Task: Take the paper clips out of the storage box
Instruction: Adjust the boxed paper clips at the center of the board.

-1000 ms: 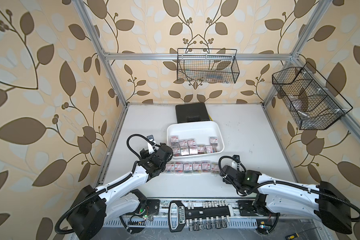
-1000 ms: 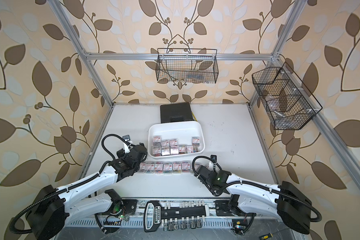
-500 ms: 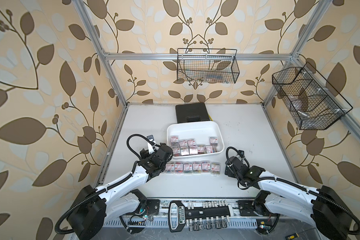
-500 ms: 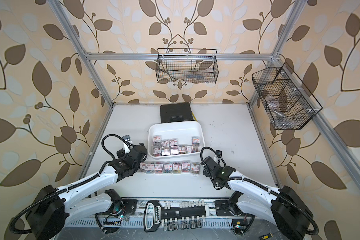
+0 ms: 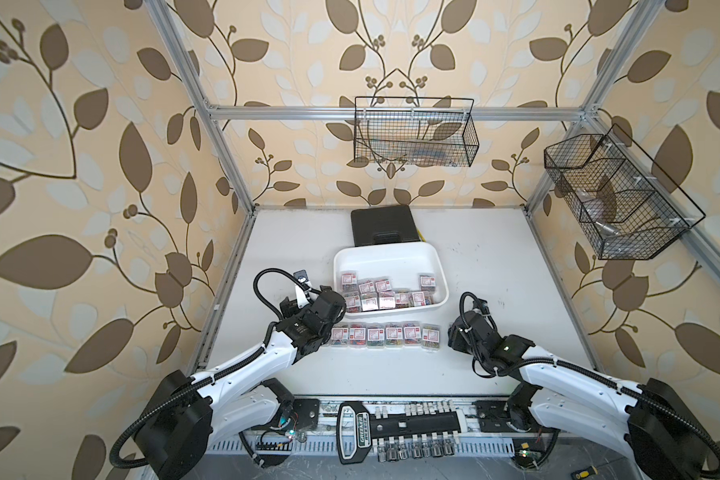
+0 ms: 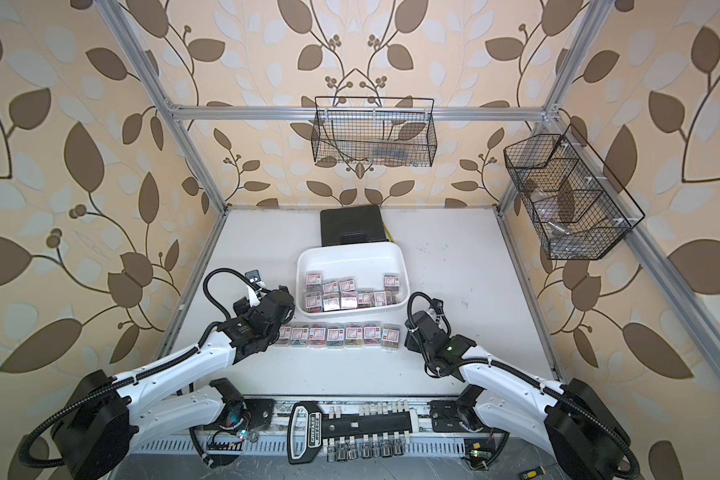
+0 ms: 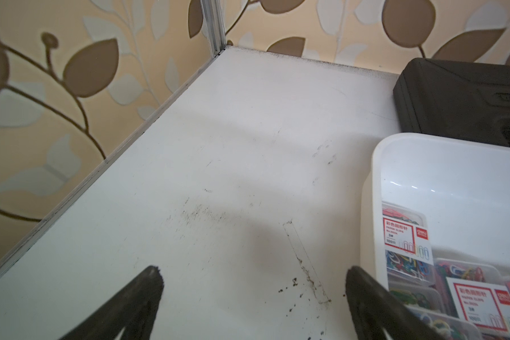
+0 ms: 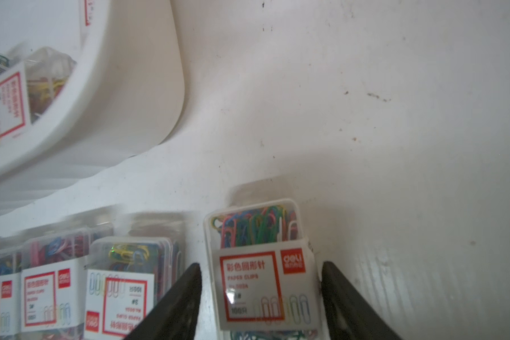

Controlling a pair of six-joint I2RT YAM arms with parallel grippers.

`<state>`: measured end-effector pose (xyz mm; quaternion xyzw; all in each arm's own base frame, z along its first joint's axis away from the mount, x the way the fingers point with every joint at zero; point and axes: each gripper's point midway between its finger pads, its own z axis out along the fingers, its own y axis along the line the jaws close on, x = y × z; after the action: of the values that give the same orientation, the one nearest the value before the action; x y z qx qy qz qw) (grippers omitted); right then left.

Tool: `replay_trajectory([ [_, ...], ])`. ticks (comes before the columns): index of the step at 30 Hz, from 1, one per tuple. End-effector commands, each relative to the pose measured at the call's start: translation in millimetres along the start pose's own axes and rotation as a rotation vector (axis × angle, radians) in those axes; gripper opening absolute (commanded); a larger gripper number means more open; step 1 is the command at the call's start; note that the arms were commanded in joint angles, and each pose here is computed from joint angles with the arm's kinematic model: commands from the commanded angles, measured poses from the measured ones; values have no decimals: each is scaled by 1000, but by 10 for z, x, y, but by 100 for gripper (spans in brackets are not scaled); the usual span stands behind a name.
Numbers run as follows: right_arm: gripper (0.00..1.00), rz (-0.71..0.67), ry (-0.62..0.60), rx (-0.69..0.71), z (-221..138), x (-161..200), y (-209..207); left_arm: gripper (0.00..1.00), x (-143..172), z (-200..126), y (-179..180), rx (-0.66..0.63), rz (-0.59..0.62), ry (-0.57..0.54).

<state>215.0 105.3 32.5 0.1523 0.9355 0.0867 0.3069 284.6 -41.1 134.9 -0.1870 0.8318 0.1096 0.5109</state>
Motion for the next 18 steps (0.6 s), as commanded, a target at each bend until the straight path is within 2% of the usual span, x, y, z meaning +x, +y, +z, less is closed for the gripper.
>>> replay_trajectory([
  [1, 64, 52, -11, -57, -16, 9, 113, 99, -57, -1, 54, -21, -36, -21],
  [7, 64, 56, -16, -98, -37, 18, 240, 99, -52, 1, 57, -22, -35, -20],
  [13, 67, 27, -27, -61, -35, -50, 205, 99, -54, 0, 55, -21, -36, -20],
  [18, 68, 60, -44, -88, -26, -178, 124, 99, -55, -2, 53, -20, -36, -20],
])
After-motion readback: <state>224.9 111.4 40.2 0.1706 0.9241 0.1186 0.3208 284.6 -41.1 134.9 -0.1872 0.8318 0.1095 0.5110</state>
